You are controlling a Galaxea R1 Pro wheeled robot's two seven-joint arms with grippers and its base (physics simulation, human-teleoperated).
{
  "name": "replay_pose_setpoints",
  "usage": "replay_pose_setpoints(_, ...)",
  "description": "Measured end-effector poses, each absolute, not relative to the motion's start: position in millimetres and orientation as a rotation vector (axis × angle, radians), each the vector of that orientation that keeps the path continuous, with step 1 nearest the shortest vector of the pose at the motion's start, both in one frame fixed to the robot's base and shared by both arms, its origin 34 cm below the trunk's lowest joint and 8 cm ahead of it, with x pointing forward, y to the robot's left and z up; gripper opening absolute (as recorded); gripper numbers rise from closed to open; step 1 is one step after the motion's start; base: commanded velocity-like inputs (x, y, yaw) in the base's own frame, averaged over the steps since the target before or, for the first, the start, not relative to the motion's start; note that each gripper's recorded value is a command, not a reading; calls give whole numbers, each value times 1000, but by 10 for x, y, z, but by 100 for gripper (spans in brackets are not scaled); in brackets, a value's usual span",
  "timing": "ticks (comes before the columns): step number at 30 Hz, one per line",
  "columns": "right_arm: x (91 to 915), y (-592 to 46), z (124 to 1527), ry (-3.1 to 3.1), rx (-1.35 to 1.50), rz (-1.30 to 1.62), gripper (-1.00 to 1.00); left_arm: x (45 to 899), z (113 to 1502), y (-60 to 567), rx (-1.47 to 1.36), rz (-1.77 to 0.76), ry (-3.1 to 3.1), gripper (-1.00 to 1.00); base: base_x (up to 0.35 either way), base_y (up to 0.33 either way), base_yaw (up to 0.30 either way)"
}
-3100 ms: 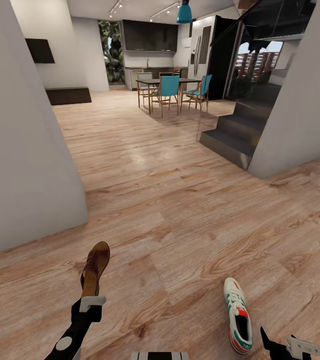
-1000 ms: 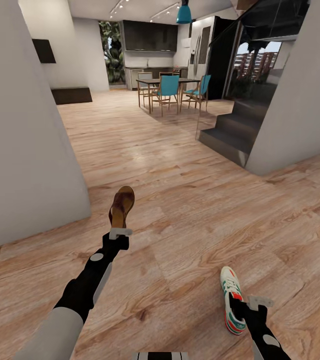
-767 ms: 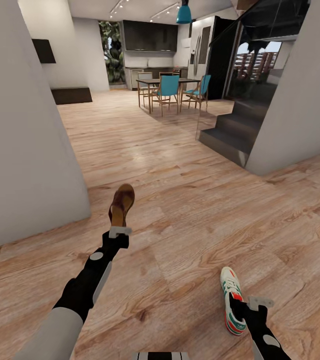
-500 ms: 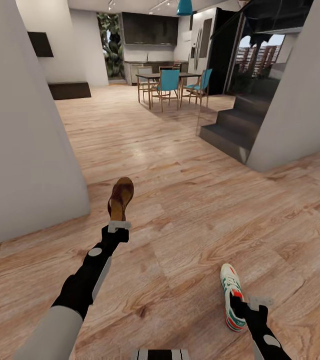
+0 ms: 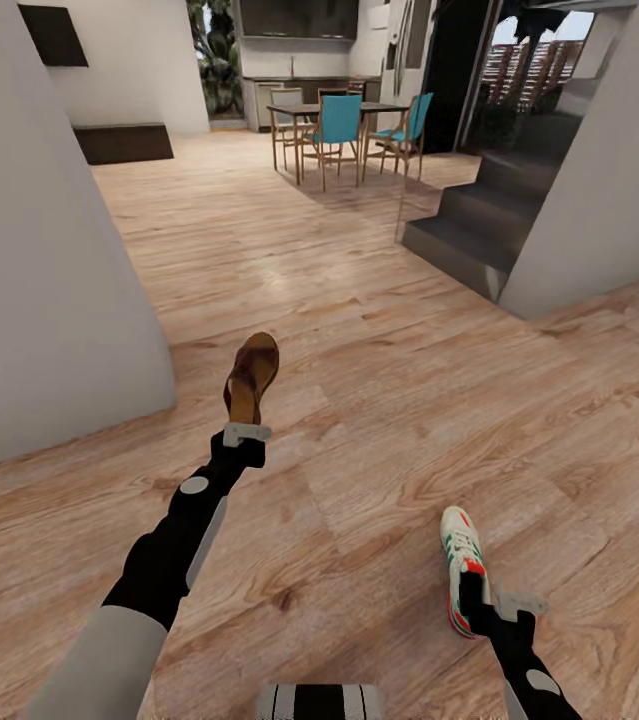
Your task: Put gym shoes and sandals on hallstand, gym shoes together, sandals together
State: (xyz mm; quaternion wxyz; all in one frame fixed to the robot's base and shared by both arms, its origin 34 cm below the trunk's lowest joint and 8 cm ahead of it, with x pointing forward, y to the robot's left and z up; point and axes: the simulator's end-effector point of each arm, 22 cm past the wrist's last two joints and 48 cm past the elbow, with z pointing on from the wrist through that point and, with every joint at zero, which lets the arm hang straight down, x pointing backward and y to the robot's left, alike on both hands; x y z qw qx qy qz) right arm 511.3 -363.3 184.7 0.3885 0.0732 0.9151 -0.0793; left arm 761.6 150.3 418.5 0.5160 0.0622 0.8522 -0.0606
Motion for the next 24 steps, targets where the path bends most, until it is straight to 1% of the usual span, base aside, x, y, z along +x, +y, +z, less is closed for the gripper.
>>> replay_pose_setpoints(24, 4644, -3625, 1272, 2462, 176, -219, 100, 7378, 3211, 1513, 143, -161, 2197, -100, 0, 0, 0)
